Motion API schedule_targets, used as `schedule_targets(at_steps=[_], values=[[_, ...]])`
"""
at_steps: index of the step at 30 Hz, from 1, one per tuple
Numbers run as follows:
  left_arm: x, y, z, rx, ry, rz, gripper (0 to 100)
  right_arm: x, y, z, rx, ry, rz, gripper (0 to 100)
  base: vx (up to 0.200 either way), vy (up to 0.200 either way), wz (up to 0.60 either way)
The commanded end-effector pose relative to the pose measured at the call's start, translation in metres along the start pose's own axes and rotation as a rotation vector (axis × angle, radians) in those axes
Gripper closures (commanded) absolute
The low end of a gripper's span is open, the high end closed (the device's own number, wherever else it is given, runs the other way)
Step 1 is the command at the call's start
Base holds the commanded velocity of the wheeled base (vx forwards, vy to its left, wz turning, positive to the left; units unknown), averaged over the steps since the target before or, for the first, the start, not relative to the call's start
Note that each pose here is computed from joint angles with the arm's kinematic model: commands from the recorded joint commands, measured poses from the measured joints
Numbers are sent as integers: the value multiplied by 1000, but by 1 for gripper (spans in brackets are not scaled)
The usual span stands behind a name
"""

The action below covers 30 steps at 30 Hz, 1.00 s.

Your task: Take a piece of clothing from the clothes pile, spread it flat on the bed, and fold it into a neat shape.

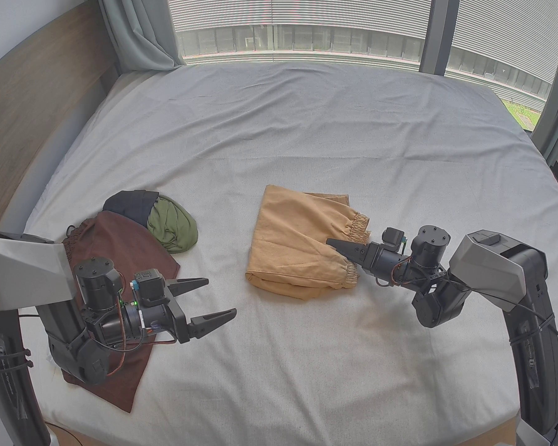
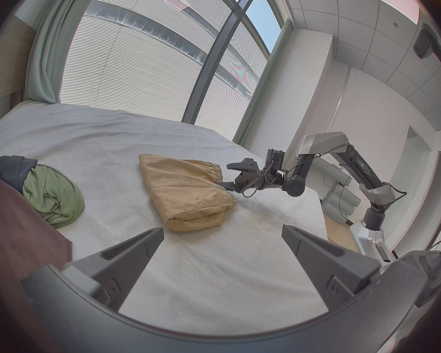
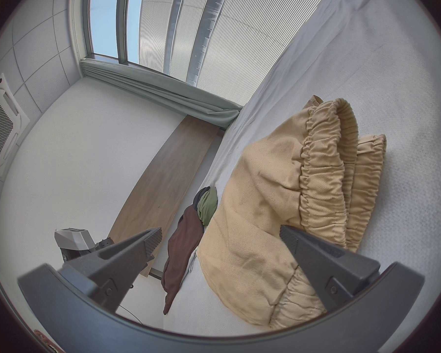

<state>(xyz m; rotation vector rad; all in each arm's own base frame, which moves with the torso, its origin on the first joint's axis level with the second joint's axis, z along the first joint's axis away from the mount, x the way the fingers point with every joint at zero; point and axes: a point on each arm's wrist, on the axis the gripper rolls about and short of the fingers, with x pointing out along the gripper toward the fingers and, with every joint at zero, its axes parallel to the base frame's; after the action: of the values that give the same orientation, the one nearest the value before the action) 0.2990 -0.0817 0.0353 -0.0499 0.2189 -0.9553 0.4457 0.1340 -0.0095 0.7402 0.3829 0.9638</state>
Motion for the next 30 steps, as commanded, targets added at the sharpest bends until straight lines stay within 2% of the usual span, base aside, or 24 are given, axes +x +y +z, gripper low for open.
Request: schedule_targets(at_steps=[1,4,10,11,12,14,17,24,27,30], values=[[-2,-2,5,2,-12,-14,0,-4,16,10,-15,-10,12,0,0,0,0],[-4,-6,12,17,-28,-25,0,-10,35,20,-33,-23,25,0,0,0,0],[-13,-23,27,44,-53,-46,0,-38,95,43,-104,-58,54,0,0,0,0],[-13,-23,27,44,-53,-46,0,-38,95,43,-104,-58,54,0,0,0,0],[-17,-27,35,61,-71,-50,0,-52,115,43,-137,-53,47,0,0,0,0],[-20,-32,40,73,-85,-58,0,-60,126,41,-155,-48,44,0,0,0,0],[-24,-52,54,72,-114,-115,0,-82,150,30,-222,-23,30,0,0,0,0],[-28,-92,61,101,-122,-226,0,-125,182,9,-386,8,-11,0,0,0,0],[-31,-100,59,99,-115,-243,0,-139,185,4,-445,11,-39,0,0,0,0],[-34,-105,52,97,-89,-215,0,-162,190,-6,-519,22,-85,0,0,0,0]])
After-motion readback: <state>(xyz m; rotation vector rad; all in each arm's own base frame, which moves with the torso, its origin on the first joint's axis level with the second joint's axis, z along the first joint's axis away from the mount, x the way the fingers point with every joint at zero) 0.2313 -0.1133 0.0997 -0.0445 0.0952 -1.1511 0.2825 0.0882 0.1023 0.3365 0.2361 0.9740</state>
